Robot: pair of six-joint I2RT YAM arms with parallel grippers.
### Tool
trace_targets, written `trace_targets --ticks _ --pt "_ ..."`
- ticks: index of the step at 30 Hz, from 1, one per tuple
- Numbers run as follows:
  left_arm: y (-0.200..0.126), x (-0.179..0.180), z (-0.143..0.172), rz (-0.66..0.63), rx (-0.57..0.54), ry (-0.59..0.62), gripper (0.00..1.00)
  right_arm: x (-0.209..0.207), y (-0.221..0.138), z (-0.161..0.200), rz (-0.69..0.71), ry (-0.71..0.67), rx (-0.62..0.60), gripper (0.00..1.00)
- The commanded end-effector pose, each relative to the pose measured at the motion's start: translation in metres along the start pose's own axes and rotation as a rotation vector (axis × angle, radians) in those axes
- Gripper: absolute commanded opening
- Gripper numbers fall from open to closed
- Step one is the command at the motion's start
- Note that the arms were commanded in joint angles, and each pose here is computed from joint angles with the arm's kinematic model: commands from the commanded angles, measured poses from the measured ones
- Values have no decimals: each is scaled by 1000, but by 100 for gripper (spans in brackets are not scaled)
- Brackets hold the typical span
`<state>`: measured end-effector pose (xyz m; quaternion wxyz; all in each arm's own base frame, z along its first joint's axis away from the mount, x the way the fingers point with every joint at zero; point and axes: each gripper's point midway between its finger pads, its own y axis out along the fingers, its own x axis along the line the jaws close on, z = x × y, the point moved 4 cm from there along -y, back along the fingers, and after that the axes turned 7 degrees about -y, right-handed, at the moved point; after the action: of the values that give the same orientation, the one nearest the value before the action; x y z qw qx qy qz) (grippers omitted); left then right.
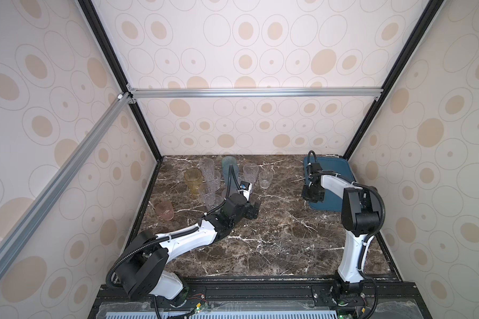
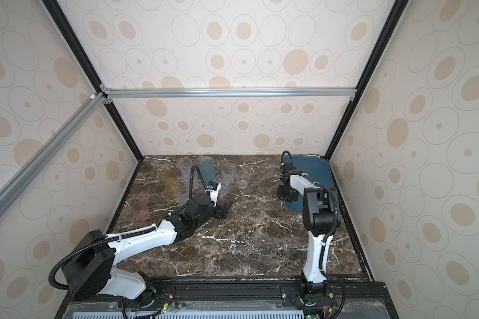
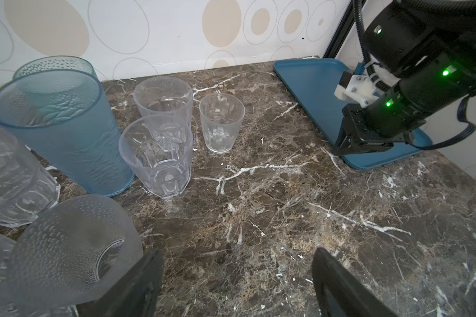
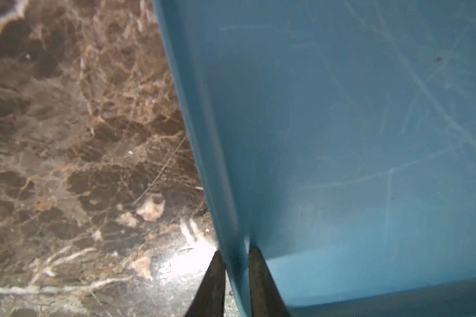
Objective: Place the glasses into the tray
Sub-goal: Move the tray to the middle-right of the table.
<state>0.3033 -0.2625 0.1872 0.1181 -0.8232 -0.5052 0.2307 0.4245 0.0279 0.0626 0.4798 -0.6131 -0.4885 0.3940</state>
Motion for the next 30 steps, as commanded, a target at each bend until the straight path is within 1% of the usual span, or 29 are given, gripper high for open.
trace_targets --ticks 1,6,16,19,20,24,30 --pt "-1 -12 -13 37 -41 6 85 0 12 15 24 -13 67 13" --pt "-1 -10 -13 24 -42 14 85 7 10 31 -2 -29 93 5" --pt "-6 -1 -15 -31 -66 30 86 27 -11 84 -10 -120 131 1" --pt "-7 3 -14 -52 -70 27 86 38 -21 105 -29 -142 147 1" --pt "-8 6 -13 -72 -72 23 86 50 -26 118 -35 -181 150 1" --pt "-15 22 -14 -172 -89 -6 84 73 -35 156 -48 -262 184 1" --pt "-27 32 -21 -232 -137 -4 84 97 -51 204 -50 -349 215 1"
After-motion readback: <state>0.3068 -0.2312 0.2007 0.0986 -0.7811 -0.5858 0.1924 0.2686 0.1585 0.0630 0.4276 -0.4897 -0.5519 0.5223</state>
